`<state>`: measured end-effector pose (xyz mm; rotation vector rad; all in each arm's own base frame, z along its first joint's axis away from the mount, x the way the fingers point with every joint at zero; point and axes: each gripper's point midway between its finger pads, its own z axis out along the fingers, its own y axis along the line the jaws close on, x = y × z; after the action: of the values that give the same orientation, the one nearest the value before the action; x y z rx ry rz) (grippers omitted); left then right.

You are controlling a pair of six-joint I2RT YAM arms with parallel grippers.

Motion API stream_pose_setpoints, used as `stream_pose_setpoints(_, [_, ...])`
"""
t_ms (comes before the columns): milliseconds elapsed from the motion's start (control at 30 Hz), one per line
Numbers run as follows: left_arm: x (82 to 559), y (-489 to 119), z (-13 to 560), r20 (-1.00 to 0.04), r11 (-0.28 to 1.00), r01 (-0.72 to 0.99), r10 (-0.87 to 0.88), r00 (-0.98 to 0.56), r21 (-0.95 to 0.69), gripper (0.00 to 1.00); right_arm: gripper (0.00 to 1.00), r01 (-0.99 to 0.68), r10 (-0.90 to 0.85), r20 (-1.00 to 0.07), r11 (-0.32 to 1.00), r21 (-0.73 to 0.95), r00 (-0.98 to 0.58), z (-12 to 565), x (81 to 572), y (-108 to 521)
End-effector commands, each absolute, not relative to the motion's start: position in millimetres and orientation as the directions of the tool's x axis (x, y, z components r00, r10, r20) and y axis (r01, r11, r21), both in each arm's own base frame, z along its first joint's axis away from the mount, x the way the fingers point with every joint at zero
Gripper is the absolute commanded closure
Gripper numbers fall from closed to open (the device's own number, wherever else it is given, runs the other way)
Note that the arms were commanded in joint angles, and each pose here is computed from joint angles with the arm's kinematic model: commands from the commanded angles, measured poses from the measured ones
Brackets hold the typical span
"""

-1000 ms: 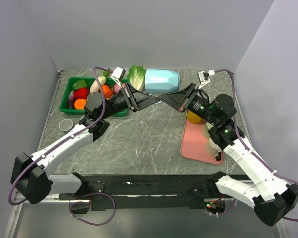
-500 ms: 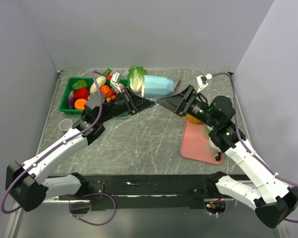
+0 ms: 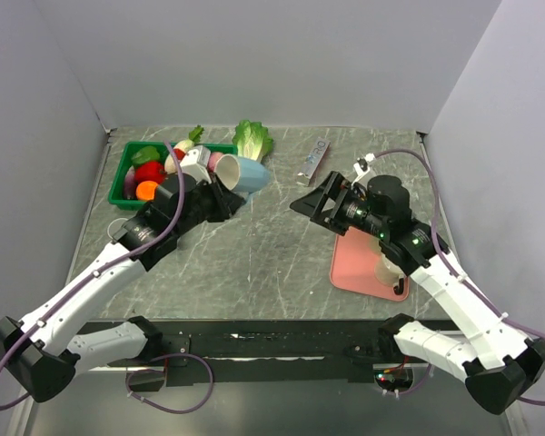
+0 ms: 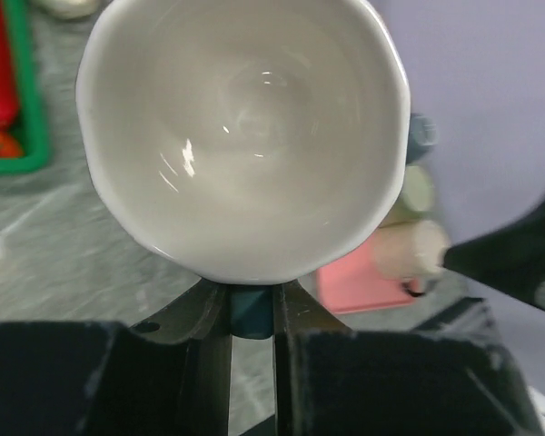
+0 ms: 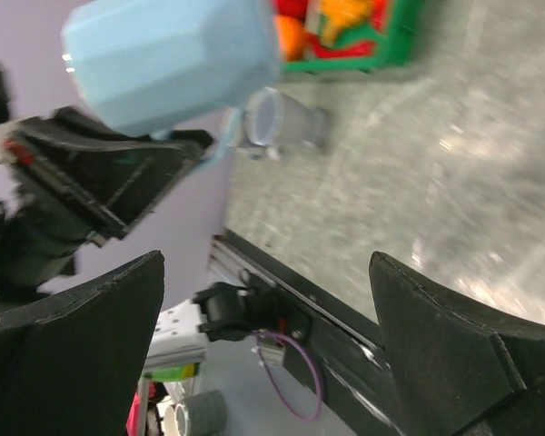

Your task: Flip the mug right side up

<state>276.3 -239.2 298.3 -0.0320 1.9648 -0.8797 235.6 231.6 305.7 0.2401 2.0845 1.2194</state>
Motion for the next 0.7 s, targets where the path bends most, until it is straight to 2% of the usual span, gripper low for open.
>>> stream_pose_setpoints(0, [292.6, -206.1, 302.5, -0.821, 0.847, 0.223, -0.349, -0.451, -0.483, 0.99, 0.00, -0.086, 0.475, -0.475, 0.634, 0.768, -0.740, 290.7, 239.9, 218.6])
stream_pose_setpoints(367, [302.2, -168.0, 219.8, -0.821, 0.944, -0.012, -0.292, -0.491, -0.329, 0.99, 0.00, 0.001, 0.464, -0.409, 0.663, 0.749, -0.786, 261.7, 241.6, 217.1])
stream_pose_setpoints(533, [305.5, -152.6, 188.2, -0.809, 0.954, -0.131, -0.298, -0.507, -0.270, 0.99, 0.00, 0.015, 0.457, -0.397, 0.670, 0.742, -0.796, 256.7, 243.4, 215.8])
stream_pose_setpoints(667, [307.9, -147.8, 166.5, -0.809, 0.949, -0.158, -0.314, -0.497, -0.271, 0.99, 0.00, 0.023, 0.456, -0.392, 0.674, 0.738, -0.799, 252.8, 244.8, 214.2])
